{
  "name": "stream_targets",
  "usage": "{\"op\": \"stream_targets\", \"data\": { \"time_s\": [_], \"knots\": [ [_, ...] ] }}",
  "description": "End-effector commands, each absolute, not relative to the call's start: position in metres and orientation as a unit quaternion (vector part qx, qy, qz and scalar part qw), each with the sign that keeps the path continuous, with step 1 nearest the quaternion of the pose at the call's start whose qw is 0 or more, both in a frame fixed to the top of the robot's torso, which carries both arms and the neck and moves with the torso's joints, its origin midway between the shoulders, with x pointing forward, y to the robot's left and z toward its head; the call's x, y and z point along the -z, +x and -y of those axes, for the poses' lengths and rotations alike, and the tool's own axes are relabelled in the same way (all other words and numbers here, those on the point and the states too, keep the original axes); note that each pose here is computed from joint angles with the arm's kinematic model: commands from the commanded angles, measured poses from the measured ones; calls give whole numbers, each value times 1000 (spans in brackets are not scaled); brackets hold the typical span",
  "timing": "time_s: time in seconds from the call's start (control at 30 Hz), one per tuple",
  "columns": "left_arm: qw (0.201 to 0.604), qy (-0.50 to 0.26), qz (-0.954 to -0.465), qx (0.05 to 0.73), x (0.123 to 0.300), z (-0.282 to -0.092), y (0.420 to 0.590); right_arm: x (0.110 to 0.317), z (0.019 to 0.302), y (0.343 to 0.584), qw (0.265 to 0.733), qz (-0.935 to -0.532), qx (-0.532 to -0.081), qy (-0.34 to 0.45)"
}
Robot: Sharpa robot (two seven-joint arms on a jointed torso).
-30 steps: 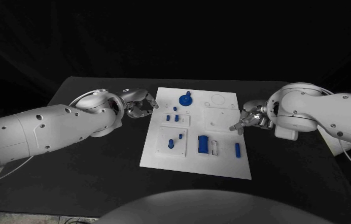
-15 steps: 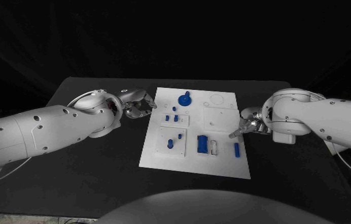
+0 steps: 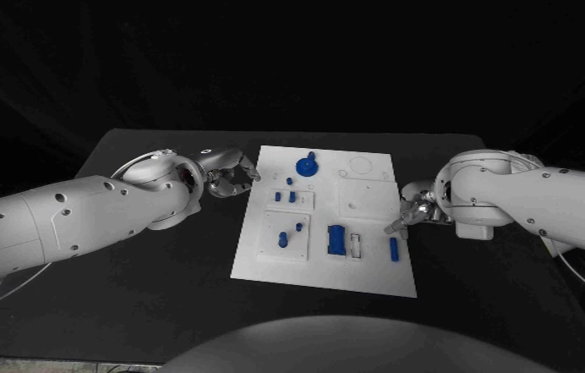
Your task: Assemble the parts on the task board
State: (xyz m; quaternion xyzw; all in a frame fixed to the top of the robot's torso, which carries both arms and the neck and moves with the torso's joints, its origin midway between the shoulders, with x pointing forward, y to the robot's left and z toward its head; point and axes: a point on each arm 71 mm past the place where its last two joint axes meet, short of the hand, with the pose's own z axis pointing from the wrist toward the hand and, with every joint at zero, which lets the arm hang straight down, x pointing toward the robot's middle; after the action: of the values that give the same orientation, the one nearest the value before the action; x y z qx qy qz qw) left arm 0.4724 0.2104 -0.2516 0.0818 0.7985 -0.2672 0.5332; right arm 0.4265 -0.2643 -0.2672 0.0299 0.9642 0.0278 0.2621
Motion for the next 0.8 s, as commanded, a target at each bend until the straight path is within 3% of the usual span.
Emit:
{"op": "stream_targets", "data": {
  "time_s": [0.03,0.8],
  "knots": [
    [529,81,-801,267,252,-209,472,272,264,424,256,-966,-20,21],
    [524,81,-806,263,253,-210,472,286,260,420,250,-967,-26,35]
  ]
}}
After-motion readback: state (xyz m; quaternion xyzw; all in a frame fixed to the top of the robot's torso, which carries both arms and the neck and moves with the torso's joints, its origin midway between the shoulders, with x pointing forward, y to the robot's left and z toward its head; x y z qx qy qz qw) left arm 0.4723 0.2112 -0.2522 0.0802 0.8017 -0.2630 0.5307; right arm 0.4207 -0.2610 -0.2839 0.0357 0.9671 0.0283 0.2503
